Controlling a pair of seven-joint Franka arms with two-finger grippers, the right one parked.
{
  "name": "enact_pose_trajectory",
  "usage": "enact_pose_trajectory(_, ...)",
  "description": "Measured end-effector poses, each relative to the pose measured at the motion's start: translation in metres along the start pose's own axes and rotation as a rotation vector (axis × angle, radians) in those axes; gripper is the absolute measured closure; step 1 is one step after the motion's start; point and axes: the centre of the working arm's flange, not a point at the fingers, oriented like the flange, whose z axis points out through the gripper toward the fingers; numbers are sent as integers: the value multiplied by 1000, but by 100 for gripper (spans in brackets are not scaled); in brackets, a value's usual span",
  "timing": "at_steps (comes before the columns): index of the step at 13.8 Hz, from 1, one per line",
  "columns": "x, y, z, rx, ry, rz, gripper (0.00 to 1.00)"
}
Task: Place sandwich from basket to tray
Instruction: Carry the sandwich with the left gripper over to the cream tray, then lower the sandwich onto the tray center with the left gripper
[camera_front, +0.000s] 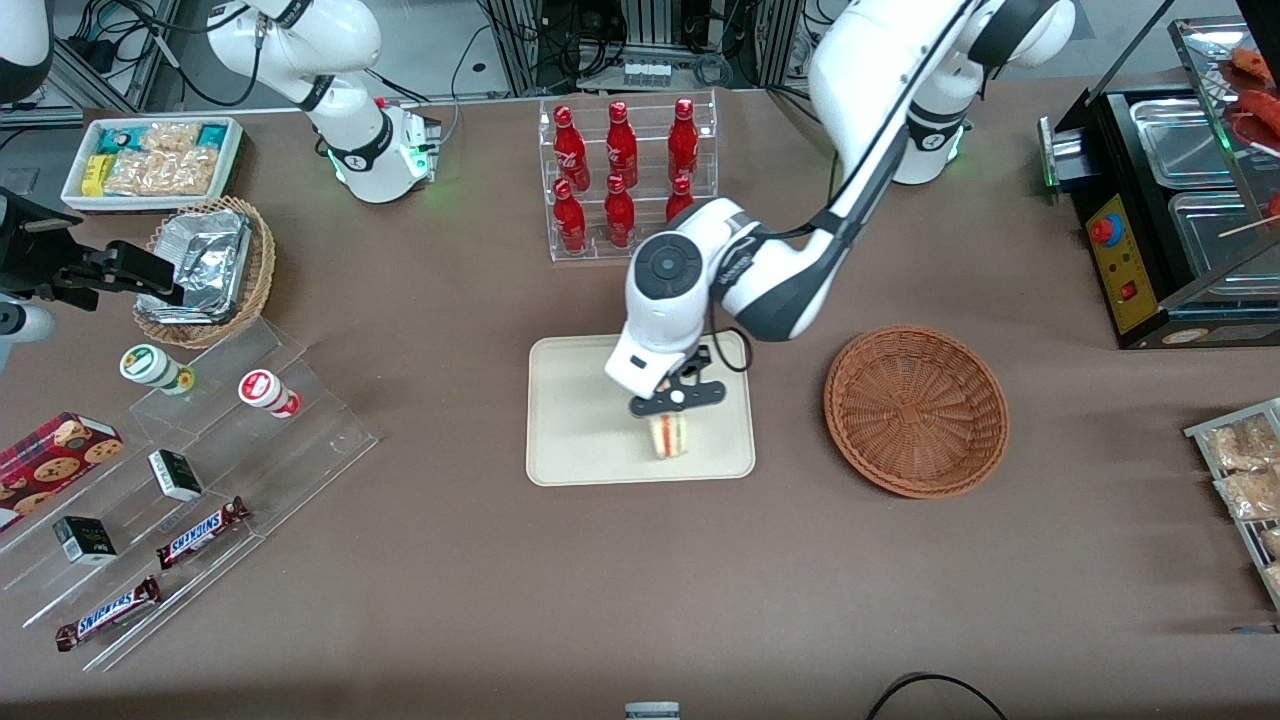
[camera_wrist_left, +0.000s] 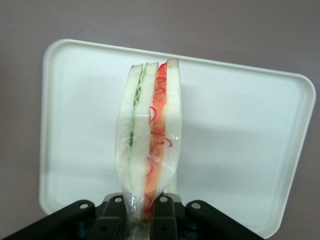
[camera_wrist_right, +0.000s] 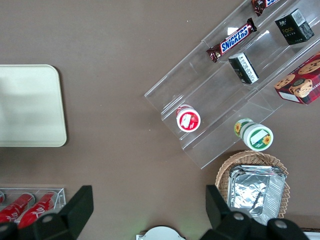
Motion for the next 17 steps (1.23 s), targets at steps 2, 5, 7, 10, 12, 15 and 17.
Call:
enact_pose_trajectory(2, -7, 8, 16, -8, 0, 70, 84)
enact_pose_trajectory(5, -21, 18, 42, 6, -20, 127, 84)
enact_pose_trajectory(7, -28, 23, 53, 7, -24, 143, 84)
enact_pose_trajectory(10, -35, 26, 68, 15, -35, 154, 84)
enact_pose_trajectory(12, -36, 26, 73, 18, -38, 155, 78)
enact_pose_trajectory(15, -33, 29, 66, 7, -29, 153, 48)
enact_pose_trajectory(17, -28, 32, 50, -13, -8, 149, 28)
